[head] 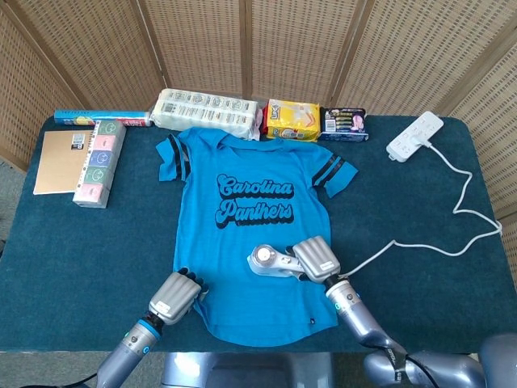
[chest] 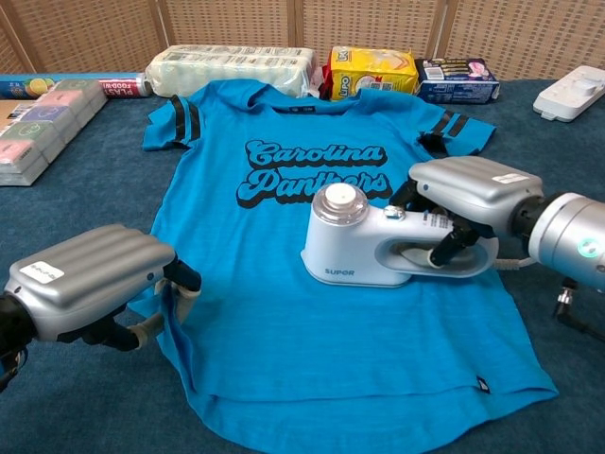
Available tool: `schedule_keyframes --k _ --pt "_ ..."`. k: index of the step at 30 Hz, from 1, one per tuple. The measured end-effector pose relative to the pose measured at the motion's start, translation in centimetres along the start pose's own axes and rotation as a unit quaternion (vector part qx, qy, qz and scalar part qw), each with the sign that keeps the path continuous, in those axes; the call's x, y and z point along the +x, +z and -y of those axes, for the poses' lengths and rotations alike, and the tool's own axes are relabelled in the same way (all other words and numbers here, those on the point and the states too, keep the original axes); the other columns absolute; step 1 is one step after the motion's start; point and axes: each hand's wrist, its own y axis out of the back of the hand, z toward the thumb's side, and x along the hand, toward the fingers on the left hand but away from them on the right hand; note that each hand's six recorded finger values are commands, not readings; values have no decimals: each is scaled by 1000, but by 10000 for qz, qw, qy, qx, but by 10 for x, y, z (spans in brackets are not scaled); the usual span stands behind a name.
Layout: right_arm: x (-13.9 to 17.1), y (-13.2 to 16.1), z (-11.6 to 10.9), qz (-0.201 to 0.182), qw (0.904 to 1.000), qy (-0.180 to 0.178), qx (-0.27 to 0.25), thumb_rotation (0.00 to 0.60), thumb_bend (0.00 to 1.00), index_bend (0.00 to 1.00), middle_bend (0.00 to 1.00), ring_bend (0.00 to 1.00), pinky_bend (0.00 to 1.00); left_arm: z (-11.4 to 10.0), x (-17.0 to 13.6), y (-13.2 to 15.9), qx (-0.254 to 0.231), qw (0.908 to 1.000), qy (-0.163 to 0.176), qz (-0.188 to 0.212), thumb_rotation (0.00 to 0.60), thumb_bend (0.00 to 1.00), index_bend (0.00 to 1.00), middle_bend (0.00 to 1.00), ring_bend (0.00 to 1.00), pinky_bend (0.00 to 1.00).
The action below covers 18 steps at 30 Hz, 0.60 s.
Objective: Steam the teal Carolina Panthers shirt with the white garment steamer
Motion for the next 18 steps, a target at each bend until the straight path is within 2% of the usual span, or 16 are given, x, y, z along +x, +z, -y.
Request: schedule_keyframes --k 18 --pt "-33 -28 -8 317 9989 -252 235 600 366 685 743 836 840 0 1 0 7 10000 -2 -32 600 489 630 621 484 365"
